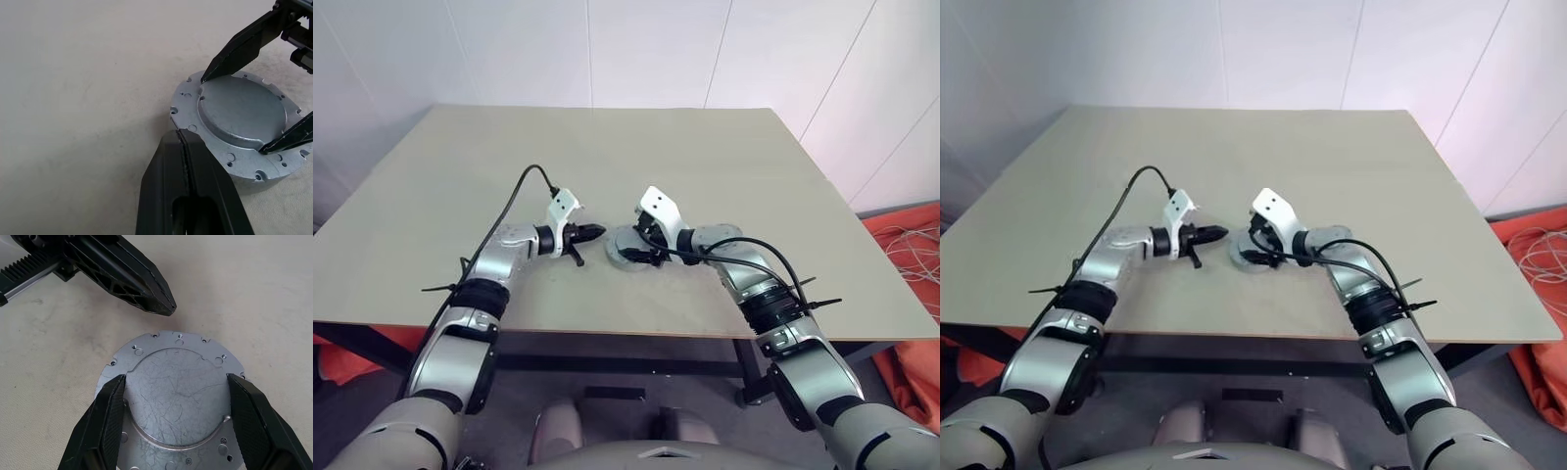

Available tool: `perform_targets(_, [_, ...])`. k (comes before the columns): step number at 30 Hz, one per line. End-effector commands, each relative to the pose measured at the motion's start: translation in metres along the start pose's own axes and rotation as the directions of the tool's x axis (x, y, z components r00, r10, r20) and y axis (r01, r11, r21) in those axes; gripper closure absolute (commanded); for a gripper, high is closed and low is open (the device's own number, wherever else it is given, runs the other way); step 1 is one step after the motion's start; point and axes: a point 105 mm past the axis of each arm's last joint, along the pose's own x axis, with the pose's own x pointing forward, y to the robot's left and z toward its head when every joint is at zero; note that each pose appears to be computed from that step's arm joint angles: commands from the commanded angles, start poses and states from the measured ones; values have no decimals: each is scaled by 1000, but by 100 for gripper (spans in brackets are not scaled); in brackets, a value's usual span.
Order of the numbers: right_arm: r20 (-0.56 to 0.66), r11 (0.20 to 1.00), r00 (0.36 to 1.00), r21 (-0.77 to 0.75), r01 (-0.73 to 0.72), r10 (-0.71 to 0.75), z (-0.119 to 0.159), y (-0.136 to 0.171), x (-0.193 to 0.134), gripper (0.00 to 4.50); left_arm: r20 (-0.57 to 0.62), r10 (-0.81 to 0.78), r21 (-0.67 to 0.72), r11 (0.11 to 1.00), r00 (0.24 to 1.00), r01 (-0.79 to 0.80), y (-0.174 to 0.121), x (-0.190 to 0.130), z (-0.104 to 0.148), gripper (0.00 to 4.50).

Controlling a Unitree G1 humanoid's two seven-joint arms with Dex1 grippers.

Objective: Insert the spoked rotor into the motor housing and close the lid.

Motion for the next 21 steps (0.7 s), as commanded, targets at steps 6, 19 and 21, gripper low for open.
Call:
perform_targets(6, [-22,1000,1000,2,-13,13,-3,4,4,138,18,-25,26,999,1000,24,-6,15,14,450])
perform_targets(19, [-24,1000,1000,6,-18,18,-5,5,4,138,-101,-42,-29,999,994,39,-12,24,1,450])
perform_targets(21, [-24,1000,1000,6,-19,19,-5,5,3,138,-112,-59,-43,998,992,54,-15,25,-1,450])
